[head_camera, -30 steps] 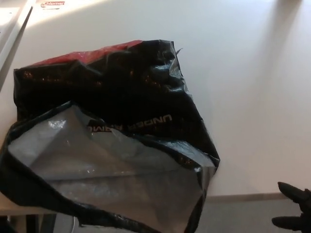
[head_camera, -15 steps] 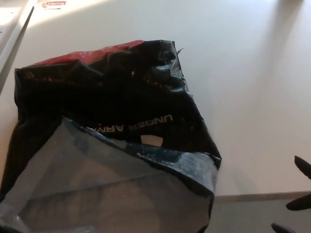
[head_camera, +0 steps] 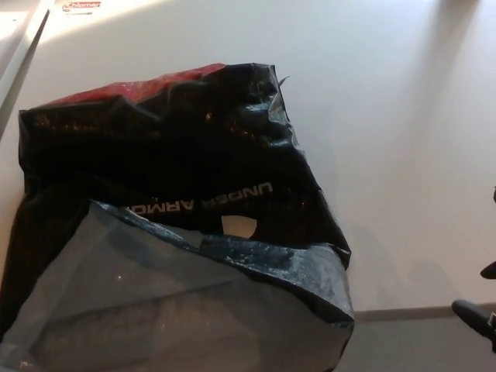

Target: A plastic bag is kept infront of the robot in the middle of the desk and the robot uses both its hands to grab it from the top and lifts it up and then releases it.

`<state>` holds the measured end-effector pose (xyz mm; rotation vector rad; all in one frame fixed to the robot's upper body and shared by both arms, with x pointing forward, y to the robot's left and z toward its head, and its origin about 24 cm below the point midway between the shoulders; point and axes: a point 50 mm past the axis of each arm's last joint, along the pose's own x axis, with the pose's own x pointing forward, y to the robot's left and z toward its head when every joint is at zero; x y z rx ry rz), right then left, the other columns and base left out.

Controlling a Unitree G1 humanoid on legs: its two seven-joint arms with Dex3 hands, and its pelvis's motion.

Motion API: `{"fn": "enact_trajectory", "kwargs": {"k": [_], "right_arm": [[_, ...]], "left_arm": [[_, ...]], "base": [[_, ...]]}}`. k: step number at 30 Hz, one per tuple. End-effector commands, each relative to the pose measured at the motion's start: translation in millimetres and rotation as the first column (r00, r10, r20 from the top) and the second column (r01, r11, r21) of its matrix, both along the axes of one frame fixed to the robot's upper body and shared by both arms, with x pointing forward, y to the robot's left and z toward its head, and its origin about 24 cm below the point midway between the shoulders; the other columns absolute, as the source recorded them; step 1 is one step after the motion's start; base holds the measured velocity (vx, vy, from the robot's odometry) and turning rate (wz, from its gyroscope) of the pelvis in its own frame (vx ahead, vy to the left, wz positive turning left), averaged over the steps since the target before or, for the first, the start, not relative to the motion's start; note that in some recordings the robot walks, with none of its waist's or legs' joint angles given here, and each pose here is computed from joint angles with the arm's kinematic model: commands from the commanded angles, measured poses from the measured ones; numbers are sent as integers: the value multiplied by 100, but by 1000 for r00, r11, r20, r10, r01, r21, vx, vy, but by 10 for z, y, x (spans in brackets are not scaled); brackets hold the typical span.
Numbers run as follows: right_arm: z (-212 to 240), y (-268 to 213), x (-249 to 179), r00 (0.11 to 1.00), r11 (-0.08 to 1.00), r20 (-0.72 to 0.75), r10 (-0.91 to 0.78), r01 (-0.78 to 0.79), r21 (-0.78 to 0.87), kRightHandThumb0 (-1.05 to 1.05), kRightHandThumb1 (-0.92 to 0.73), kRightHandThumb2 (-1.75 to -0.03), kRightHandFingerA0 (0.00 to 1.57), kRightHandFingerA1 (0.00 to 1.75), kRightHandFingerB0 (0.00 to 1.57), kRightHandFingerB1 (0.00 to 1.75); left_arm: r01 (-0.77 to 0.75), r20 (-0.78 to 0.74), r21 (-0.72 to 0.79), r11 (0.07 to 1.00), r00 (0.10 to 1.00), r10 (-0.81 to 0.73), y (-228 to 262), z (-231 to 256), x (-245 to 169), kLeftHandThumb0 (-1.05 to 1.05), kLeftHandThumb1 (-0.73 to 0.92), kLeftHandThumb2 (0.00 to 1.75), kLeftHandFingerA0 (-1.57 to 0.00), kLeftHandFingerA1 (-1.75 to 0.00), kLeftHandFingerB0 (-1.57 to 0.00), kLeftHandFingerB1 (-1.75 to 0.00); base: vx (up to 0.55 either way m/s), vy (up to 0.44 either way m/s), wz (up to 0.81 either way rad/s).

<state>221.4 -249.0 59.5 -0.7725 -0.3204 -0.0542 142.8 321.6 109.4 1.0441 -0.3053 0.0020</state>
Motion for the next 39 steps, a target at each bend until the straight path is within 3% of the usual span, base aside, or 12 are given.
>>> {"fn": "enact_trajectory", "kwargs": {"k": [1, 10, 11, 12, 20, 21, 25, 26, 28, 29, 35, 39], "right_arm": [[49, -38, 151, 999, 997, -24, 27, -29, -78, -70, -43, -74, 58, 125, 13, 10], [-1, -18, 529, 995, 981, -84, 61, -76, -180, -74, -46, -75, 102, 155, 17, 14], [-4, -21, 545, 994, 980, -85, 62, -77, -183, -66, -42, -57, 81, 175, 14, 12], [2, -24, 582, 994, 978, -86, 62, -78, -193, -73, -46, -76, 108, 157, 18, 7], [81, -4, 678, 993, 963, -82, 84, -102, -248, -73, -45, -75, 111, 158, 19, 9], [92, 3, 681, 993, 963, -80, 88, -106, -248, -66, -42, -57, 84, 175, 13, 14], [162, 35, 707, 991, 958, -72, 113, -128, -255, -64, -41, -57, 84, 175, 14, 16], [164, 39, 704, 991, 958, -73, 115, -130, -254, -71, -44, -74, 108, 157, 17, 17], [177, 53, 702, 990, 957, -70, 122, -136, -256, -65, -41, -56, 83, 175, 15, 15], [178, 60, 697, 989, 956, -69, 128, -142, -257, -68, -42, -73, 106, 155, 14, 22], [172, 94, 677, 987, 954, -72, 145, -159, -255, -62, -41, -56, 80, 175, 15, 15], [156, 116, 669, 983, 949, -94, 156, -175, -261, -78, -47, -73, 103, 159, 21, 6]], "left_arm": [[35, -72, 73, 997, 997, -30, 30, -25, 64, -33, 31, 64, -108, -84, -5, -15], [172, -125, 408, 896, 983, -132, 35, -21, 249, -31, 34, 51, -120, -74, -1, -22], [179, -126, 420, 890, 982, -138, 38, -26, 258, -33, 28, 65, -116, -91, -4, -17], [192, -130, 441, 876, 980, -150, 45, -35, 278, -36, 29, 64, -118, -98, -7, -17], [217, -166, 582, 784, 975, -147, 86, -119, 331, -42, 31, 62, -106, -140, -8, -19], [221, -170, 590, 777, 974, -149, 89, -128, 335, -40, 36, 52, -94, -163, -4, -25], [239, -183, 636, 734, 970, -158, 99, -179, 348, -41, 34, 53, -93, -166, -8, -19], [245, -190, 648, 721, 969, -158, 100, -182, 348, -45, 32, 62, -102, -154, -8, -15], [262, -209, 668, 697, 964, -162, 98, -198, 345, -43, 32, 63, -103, -148, -9, -15], [269, -212, 673, 689, 963, -169, 96, -206, 345, -44, 33, 62, -101, -149, -8, -17], [310, -243, 688, 656, 950, -193, 93, -255, 350, -46, 34, 62, -102, -148, -10, -16], [331, -259, 670, 665, 943, -208, 84, -306, 351, -45, 34, 62, -104, -149, -9, -20]], "base": [[0, 0, 0], [0, 0, 0], [0, 0, 0], [0, 0, 0], [0, 0, 0], [0, 0, 0], [0, 0, 0], [0, 0, 0], [0, 0, 0], [0, 0, 0], [0, 0, 0], [0, 0, 0]]}}
